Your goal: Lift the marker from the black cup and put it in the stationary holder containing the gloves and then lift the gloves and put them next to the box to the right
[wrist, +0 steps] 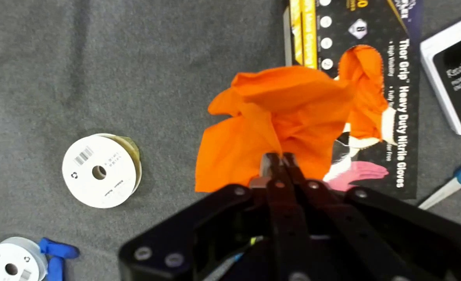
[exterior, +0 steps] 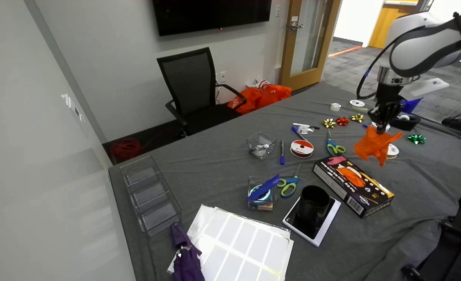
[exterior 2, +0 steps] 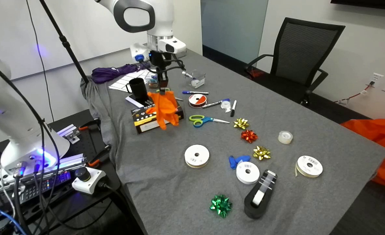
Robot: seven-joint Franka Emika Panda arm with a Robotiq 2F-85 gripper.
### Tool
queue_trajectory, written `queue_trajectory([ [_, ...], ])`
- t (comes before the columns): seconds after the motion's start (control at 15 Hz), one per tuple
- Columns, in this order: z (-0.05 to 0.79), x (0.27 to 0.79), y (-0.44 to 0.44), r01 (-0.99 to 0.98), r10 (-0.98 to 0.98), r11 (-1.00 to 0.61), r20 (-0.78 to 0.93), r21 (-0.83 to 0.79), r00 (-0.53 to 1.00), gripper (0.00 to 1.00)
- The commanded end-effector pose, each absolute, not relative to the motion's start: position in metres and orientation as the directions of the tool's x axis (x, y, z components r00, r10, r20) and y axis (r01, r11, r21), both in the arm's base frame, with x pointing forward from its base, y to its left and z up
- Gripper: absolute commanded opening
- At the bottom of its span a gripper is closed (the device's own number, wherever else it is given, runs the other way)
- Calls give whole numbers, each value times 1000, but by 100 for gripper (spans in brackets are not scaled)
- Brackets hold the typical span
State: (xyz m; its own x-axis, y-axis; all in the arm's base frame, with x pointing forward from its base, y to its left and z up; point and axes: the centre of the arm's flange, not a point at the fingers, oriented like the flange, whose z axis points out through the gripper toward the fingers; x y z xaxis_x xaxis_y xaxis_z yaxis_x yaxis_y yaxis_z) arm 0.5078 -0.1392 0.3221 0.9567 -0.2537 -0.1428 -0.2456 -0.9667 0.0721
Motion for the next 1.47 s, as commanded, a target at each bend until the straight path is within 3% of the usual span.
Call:
queue_trajectory([
  [0.0, 296, 487, -147, -188, -200, -973, -89, 131, 976, 0],
  [0.8, 238, 460, -142, 19, -34, -972, -223, 233, 974, 0],
  [0.87, 237, 461, -142, 21, -30, -971, -212, 238, 977, 27],
  [1.0, 238, 463, -139, 20, -30, -971, -205, 240, 978, 32],
  [1.4, 248, 465, -122, -63, -94, -985, -197, 162, 976, 75],
])
